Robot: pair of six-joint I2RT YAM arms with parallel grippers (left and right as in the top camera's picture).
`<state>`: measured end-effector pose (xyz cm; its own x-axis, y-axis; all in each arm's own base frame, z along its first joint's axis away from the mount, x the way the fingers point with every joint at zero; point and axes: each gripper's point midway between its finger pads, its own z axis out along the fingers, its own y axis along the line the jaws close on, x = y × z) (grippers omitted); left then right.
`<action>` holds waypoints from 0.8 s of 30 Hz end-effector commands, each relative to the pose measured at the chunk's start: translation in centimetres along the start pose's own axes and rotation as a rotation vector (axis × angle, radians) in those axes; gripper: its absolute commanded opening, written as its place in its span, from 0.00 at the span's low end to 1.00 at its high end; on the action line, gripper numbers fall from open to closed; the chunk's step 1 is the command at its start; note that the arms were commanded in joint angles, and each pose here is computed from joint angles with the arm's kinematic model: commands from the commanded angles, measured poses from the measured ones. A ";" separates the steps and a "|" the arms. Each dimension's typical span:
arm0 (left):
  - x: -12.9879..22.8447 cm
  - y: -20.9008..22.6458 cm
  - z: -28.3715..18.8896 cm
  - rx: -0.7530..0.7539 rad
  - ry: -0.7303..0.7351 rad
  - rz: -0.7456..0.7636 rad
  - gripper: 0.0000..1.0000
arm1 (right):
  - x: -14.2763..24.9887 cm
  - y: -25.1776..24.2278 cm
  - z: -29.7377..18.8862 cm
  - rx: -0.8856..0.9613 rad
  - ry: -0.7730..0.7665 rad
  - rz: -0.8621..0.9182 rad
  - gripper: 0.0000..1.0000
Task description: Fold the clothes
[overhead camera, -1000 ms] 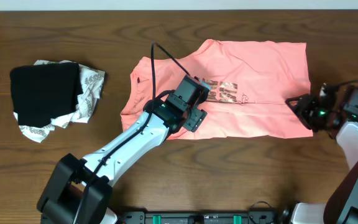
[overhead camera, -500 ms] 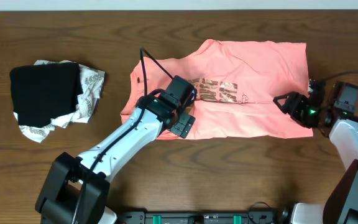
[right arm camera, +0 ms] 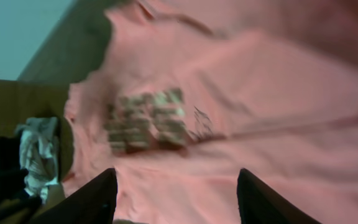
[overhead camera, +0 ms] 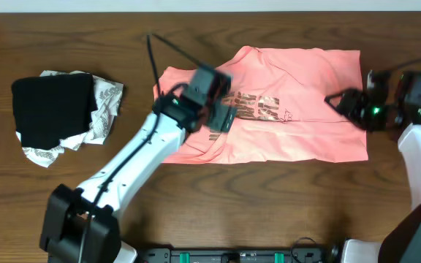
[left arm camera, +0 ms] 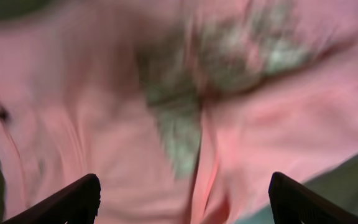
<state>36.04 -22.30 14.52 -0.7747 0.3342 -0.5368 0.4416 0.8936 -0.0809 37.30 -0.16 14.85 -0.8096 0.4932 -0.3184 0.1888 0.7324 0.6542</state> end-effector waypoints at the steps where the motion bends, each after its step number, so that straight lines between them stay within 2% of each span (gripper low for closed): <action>1: -4.1 -0.3 -2.4 0.081 -0.099 -0.034 0.87 | -2.9 2.9 -2.0 0.018 -0.077 -0.072 0.61; 10: -9.7 -0.3 -2.7 0.259 -0.256 -0.063 0.86 | -7.2 3.5 -2.8 0.149 -0.161 -0.121 0.67; 16: -10.8 0.2 -0.7 0.255 -0.247 -0.076 0.86 | -9.4 2.4 -0.8 0.172 -0.145 -0.147 0.69; 24: -14.6 2.2 0.5 0.243 -0.325 -0.122 0.86 | -13.9 1.9 2.0 0.192 -0.101 -0.174 0.72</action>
<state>46.85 -25.53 20.46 -0.6715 0.1296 -0.7296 0.4944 0.8118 -0.3108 48.11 -4.54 18.19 -0.7820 0.4382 -0.4432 0.2122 0.8558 0.4718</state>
